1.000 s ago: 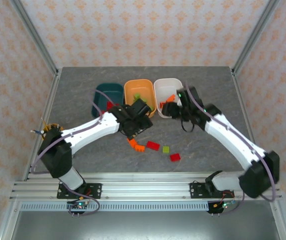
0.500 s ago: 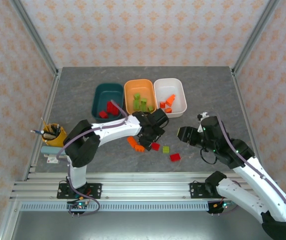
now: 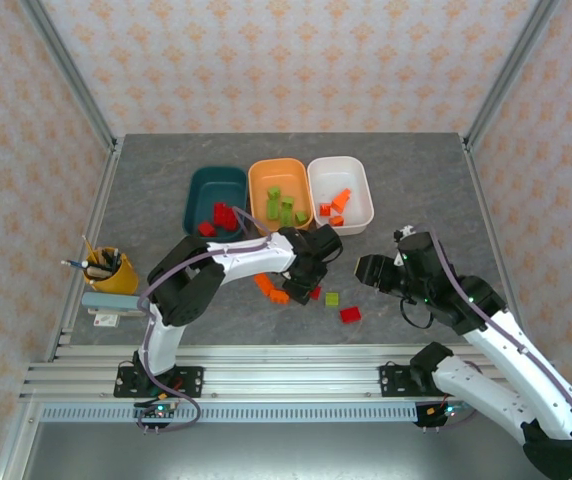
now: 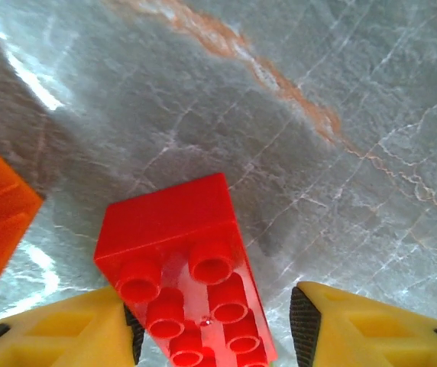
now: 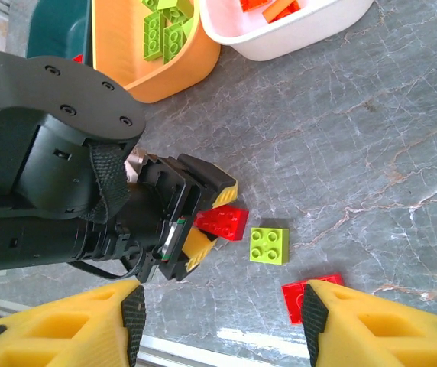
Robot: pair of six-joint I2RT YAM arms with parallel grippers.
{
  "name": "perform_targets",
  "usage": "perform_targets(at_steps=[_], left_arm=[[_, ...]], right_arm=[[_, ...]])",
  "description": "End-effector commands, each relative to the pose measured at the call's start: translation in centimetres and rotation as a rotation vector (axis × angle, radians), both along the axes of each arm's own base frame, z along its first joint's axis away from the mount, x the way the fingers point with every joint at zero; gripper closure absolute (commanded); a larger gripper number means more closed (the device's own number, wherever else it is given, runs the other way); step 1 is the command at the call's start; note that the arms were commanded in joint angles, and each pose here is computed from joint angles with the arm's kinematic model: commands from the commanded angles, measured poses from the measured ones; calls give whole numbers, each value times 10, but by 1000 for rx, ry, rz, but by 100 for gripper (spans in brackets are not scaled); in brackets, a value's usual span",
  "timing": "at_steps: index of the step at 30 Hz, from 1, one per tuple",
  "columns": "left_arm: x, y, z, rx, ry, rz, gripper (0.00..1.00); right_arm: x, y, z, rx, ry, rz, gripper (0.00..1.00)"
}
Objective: Sort the legos into containers by color
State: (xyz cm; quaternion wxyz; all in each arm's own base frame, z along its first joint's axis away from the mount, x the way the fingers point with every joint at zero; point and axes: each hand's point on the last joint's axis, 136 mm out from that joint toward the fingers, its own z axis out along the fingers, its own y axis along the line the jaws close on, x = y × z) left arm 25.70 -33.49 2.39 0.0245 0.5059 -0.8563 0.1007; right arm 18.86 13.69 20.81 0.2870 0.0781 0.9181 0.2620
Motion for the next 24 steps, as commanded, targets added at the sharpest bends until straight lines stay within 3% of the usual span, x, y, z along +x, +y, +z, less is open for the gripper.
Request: perform_targets(at_steps=[1, 8, 11, 17, 21, 24], left_arm=[[-2, 5, 5, 53, -3, 8, 51], [-2, 6, -6, 70, 7, 3, 73], [6, 6, 4, 79, -32, -17, 77], [44, 31, 72, 189, -217, -128, 79], [69, 75, 113, 307, -317, -217, 80], [85, 118, 135, 384, -336, -292, 84]], right_arm=[[0, -2, 2, -33, -5, 9, 41], [1, -1, 2, -44, -7, 25, 41], [0, 1, 4, -38, -9, 40, 41], [1, 23, 17, 54, -46, 124, 41], [3, 57, 33, 188, -80, 248, 41], [8, 77, 39, 214, -108, 326, 41]])
